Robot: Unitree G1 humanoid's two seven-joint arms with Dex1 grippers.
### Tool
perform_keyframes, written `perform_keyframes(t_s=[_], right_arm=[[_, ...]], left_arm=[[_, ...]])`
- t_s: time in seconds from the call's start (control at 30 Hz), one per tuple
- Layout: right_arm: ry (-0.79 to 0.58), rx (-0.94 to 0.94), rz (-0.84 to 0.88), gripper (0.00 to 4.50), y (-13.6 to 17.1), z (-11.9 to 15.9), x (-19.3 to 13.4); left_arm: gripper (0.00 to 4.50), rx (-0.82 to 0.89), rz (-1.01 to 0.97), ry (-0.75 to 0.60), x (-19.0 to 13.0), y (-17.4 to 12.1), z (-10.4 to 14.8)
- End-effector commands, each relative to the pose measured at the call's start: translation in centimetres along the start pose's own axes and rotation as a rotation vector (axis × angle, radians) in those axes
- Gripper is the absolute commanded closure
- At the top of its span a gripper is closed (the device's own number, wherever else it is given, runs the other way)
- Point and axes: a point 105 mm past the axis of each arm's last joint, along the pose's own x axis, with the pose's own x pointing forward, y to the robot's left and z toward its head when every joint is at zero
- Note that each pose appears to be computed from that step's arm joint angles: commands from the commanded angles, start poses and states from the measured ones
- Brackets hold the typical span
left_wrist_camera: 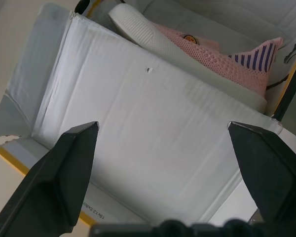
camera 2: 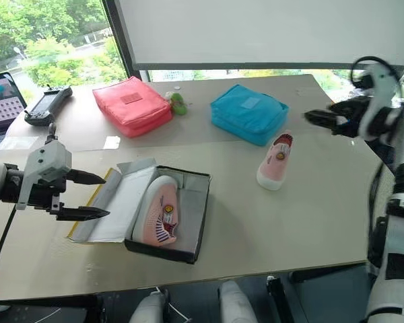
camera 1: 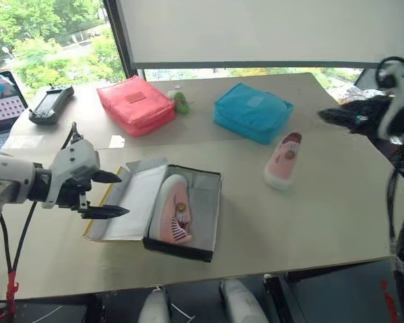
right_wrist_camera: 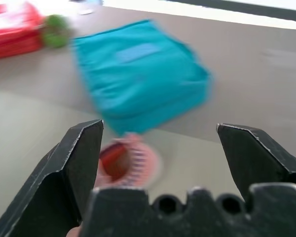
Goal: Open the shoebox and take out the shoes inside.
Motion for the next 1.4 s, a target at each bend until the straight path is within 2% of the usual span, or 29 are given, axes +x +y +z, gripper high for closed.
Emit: perform_keyframes(t_s=[0.03,0.1,0.2,0.27,0.33,0.4,0.5,0.63,0.77,0.9,1.03,1.13,1.4], right_arm=[[0.087,-0.174,0.39,0.06,10.3,0.3,4.1],[0.102,-0.188,0.482,0.06,13.6,-0.3,5.7],[0.079,0.049,0.438,0.06,15.8,0.2,9.0],[0.178,0.154,0.474,0.06,17.4,-0.5,9.0],[0.276,0.398,0.629,0.06,19.0,-0.3,8.7],[0.347,0.472,0.668,0.06,19.6,-0.9,8.7],[0.441,0.47,0.583,0.06,19.7,-3.1,9.8],[0.497,0.485,0.553,0.06,20.6,-4.3,11.0],[0.587,0.409,0.438,0.06,20.7,-7.4,11.9],[0.603,0.438,0.45,0.06,21.3,-8.2,12.2],[0.609,0.457,0.534,0.06,23.6,-8.3,12.6],[0.58,0.47,0.541,0.77,23.7,-7.7,13.1],[0.498,0.533,0.558,3.54,23.4,-5.5,13.6]], left_arm=[[0.0,0.021,0.019,0.046,-0.5,0.4,-0.2],[0.0,0.017,0.035,0.031,-0.5,0.7,0.0],[0.0,0.017,0.039,0.028,-0.6,0.6,0.0],[0.0,0.011,0.039,0.027,-0.7,0.5,0.0],[0.0,0.003,0.039,0.033,-0.7,0.2,-0.3],[0.0,-0.002,0.043,0.029,-0.8,0.1,-0.3],[0.0,-0.006,0.048,0.01,-0.8,0.0,-0.1],[0.0,-0.008,0.054,0.007,-0.7,-0.1,0.0],[0.0,-0.018,0.056,-0.003,-0.7,-0.4,0.1],[0.0,-0.035,0.05,-0.018,-0.9,-0.8,0.2],[0.0,-0.037,0.065,0.006,-1.0,-0.8,-0.4],[0.0,-0.033,0.068,0.006,-1.0,-0.7,-0.3],[0.0,-0.03,0.078,0.013,-1.1,-0.6,-0.4]])
